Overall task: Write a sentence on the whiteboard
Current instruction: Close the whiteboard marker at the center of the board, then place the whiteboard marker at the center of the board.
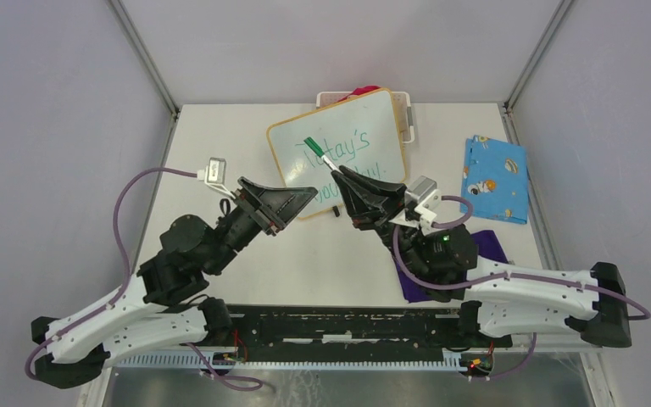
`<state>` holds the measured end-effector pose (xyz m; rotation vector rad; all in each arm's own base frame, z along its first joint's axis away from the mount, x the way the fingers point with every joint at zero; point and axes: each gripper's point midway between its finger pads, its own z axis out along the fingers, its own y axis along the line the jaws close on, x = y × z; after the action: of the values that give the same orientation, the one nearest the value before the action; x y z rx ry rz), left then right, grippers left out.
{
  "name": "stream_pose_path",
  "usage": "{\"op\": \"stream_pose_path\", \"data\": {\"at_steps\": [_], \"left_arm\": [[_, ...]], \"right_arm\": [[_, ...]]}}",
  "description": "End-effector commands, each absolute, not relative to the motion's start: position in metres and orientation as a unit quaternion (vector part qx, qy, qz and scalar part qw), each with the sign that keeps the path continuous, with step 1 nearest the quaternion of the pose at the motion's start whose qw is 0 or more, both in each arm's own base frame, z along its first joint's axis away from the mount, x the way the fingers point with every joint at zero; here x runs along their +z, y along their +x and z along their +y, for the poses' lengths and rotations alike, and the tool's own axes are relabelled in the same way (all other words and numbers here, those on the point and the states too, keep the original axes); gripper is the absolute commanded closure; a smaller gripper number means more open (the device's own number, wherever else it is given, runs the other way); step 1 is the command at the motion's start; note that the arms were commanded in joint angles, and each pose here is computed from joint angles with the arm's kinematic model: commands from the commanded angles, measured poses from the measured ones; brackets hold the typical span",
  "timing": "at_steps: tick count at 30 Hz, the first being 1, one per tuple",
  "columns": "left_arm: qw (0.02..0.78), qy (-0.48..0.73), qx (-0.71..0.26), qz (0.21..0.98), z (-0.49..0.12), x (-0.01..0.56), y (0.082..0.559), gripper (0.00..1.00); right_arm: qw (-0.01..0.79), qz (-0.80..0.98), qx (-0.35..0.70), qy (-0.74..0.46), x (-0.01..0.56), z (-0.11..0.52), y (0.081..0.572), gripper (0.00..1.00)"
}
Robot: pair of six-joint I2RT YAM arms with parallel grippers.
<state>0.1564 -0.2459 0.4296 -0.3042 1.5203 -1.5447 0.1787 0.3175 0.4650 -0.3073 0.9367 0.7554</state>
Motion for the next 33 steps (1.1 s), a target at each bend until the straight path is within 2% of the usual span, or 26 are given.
{"op": "stream_pose_path", "data": {"at_steps": [1, 4, 8, 14, 20, 25, 33], "left_arm": [[0.482, -0.111, -0.568, 0.658, -0.221, 0.401, 0.154, 0.01], [0.509, -0.127, -0.518, 0.675, -0.192, 0.391, 0.158, 0.00], [0.549, -0.125, -0.456, 0.690, -0.160, 0.377, 0.161, 0.00], [0.567, -0.117, -0.405, 0.708, -0.144, 0.358, 0.165, 0.00], [0.563, -0.116, -0.393, 0.718, -0.146, 0.340, 0.167, 0.00], [0.554, -0.116, -0.393, 0.724, -0.149, 0.328, 0.166, 0.00], [0.547, -0.118, -0.389, 0.731, -0.151, 0.314, 0.167, 0.00]], "right_arm": [[0.808, 0.452, 0.342, -0.156, 0.452, 0.294, 0.174, 1.00], [0.787, 0.489, 0.315, -0.205, 0.411, 0.294, 0.173, 1.00], [0.729, 0.558, 0.277, -0.283, 0.327, 0.297, 0.171, 1.00], [0.634, 0.630, 0.318, -0.315, 0.224, 0.299, 0.153, 1.00], [0.542, 0.649, 0.423, -0.325, 0.177, 0.316, 0.139, 1.00], [0.484, 0.661, 0.496, -0.287, 0.157, 0.319, 0.144, 1.00], [0.408, 0.725, 0.493, -0.253, 0.106, 0.323, 0.165, 1.00]]}}
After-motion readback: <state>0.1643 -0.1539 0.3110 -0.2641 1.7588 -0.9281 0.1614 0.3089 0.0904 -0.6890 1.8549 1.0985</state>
